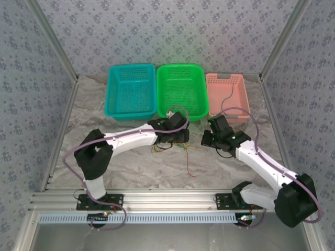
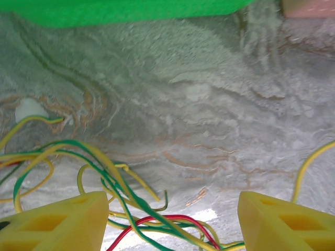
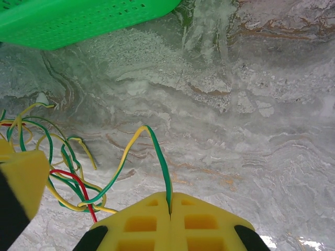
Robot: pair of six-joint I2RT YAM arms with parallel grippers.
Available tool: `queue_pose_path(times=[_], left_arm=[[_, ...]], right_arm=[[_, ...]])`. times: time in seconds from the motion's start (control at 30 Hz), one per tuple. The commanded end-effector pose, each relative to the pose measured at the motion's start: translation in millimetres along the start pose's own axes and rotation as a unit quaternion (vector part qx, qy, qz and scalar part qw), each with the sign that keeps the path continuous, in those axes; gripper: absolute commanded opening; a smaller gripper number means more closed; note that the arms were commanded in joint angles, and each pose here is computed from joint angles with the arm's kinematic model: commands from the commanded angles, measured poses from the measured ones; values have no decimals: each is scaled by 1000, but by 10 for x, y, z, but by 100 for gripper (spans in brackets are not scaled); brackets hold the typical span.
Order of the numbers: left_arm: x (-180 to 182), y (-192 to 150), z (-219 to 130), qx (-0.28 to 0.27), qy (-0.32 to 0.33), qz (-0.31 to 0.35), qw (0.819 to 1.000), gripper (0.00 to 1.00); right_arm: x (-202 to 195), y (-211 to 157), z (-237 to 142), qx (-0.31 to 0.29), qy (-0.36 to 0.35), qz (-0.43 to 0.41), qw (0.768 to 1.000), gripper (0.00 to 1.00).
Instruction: Untangle the cables
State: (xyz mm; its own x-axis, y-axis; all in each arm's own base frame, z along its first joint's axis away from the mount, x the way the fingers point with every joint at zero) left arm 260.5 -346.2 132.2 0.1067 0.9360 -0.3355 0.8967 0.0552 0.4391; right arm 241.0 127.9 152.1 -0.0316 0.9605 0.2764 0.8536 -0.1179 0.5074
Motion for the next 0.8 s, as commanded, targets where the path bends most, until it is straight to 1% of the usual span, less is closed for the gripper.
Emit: queue_pose_path(times=[0.0, 0.13, 0.2, 0.27, 0.37, 0.4, 0.43, 0.47, 0.6, 0.77], left_arm=[[121, -67, 50, 13, 19, -48, 999, 66], [147, -48, 87, 9, 14, -81, 997, 65], [165, -18, 137, 6, 9, -94, 996, 59], [193, 3, 209, 7, 2, -111, 994, 48], [249, 14, 279, 5, -3, -130, 992, 27], [271, 20, 280, 1, -2, -133, 991, 20], [307, 28, 267, -5, 3, -137, 991, 7], [359, 44, 229, -16, 11, -141, 990, 0], [685, 83, -36, -65, 49, -153, 985, 0], [1169, 19, -290, -85, 83, -168, 979, 0]], right_arm=[[15, -4, -26, -4, 10, -6, 1000, 0], [27, -10, -32, -5, 13, -5, 1000, 0], [30, -11, -36, -6, 14, -5, 1000, 0], [33, -10, -42, -8, 15, -4, 1000, 0], [28, -15, -56, -9, 15, -5, 1000, 0], [28, -7, -65, -11, 15, -5, 1000, 0], [20, -6, -74, -14, 13, -5, 1000, 0], [4, -3, -92, -18, 9, -5, 1000, 0], [-155, 108, -246, -45, -20, 15, 999, 0], [-389, 329, -501, -79, -52, 54, 994, 0]])
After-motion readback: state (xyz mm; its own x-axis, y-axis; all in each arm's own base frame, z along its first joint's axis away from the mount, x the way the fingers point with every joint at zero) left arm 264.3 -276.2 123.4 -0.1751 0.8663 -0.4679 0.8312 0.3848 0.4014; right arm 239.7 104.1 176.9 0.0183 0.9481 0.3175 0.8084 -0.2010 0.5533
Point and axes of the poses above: each hand's point on the last joint's axis, 136 mm out from that joint toward the fingers, its own z axis out along the fingers, its own x axis along the line the jaws close on, y = z × x, the point moved 4 cm from there along -z, back along the fingers, and after that the axes turned 5 degrees about -z, right-handed, at the moved point
